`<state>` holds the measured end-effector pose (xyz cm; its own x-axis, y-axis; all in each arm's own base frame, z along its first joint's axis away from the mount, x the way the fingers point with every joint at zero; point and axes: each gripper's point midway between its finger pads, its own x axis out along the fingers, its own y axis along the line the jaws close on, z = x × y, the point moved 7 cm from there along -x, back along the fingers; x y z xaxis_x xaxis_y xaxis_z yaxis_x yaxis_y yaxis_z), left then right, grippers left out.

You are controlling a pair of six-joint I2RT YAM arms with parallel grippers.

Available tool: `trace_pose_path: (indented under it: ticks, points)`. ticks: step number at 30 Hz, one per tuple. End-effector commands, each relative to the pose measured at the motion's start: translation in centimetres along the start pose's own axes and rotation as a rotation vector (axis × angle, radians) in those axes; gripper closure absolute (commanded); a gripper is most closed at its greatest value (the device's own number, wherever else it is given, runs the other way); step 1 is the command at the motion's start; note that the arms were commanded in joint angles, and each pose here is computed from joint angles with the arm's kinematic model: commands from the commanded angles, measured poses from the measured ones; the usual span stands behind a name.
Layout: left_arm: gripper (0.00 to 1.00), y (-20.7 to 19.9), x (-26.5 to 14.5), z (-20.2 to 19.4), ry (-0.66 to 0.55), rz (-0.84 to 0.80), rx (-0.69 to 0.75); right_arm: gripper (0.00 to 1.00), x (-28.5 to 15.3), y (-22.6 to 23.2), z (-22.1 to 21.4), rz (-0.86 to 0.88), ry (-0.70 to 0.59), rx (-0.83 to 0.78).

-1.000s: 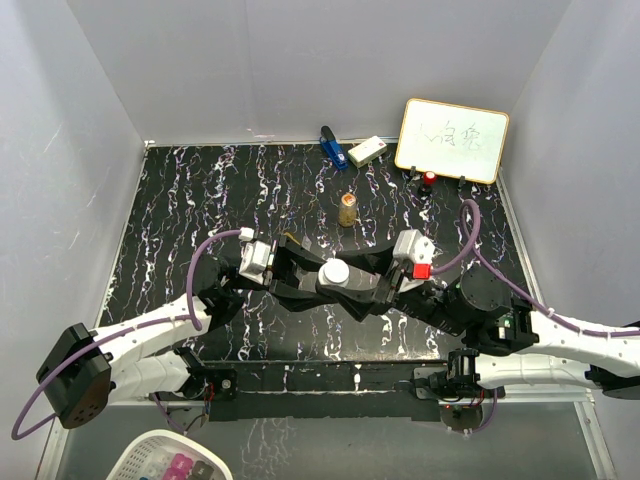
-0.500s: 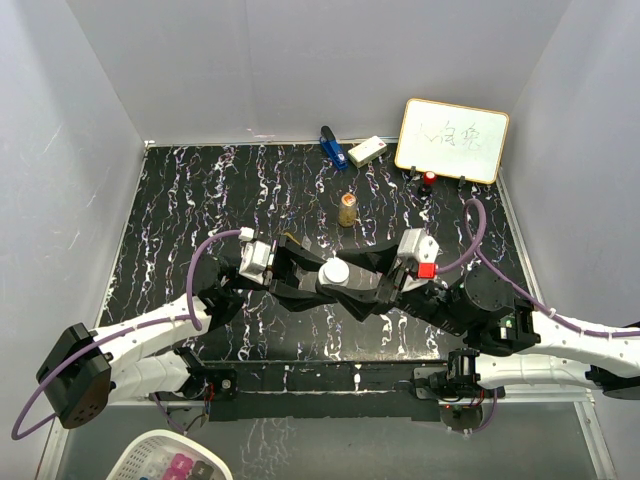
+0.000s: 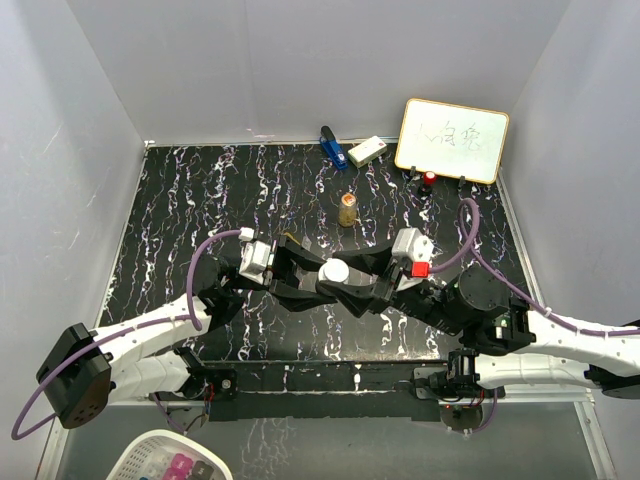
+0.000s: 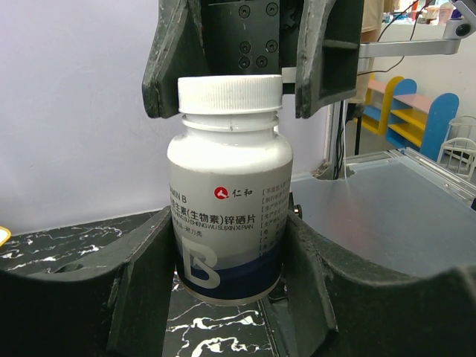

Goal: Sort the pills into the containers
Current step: Screw the lid of the pill bottle onto the pill bottle.

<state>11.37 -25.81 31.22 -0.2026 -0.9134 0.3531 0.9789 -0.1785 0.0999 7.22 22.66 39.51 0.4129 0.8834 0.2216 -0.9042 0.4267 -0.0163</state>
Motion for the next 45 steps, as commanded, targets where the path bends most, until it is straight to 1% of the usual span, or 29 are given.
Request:
trace_pose_path:
  ticks: [1,5,11,15,20,29,35,45]
  points:
    - [1.00,0.1,0.7,2.5,-0.064,-0.007,0.087,0.52,0.1,-0.1,1.4,-0.014,-0.040,0.017]
    - [1.00,0.2,0.7,2.4,-0.061,0.002,0.085,0.64,0.1,-0.1,1.4,-0.018,-0.039,0.021]
    - [1.00,0.5,0.7,2.4,-0.065,0.021,0.083,0.72,0.2,-0.1,1.3,-0.020,-0.030,0.021]
    - [1.00,1.0,0.8,2.6,-0.061,0.066,0.084,0.78,0.4,-0.2,0.8,-0.027,0.011,0.006]
    - [1.00,1.9,0.7,2.6,-0.039,0.151,0.087,0.81,0.7,-0.5,0.0,-0.068,0.070,-0.014]
    - [1.00,3.7,-1.1,3.6,-0.044,0.423,0.181,0.85,1.2,-2.0,-1.7,-0.240,0.149,-0.052]
    - [1.00,5.3,-1.8,4.3,-0.032,0.569,0.237,0.89,3.0,-2.7,-4.2,-0.365,0.251,-0.112]
    - [1.00,8.1,-2.8,4.5,0.000,0.776,0.321,0.92,4.9,-3.3,-7.1,-0.519,0.367,-0.205]
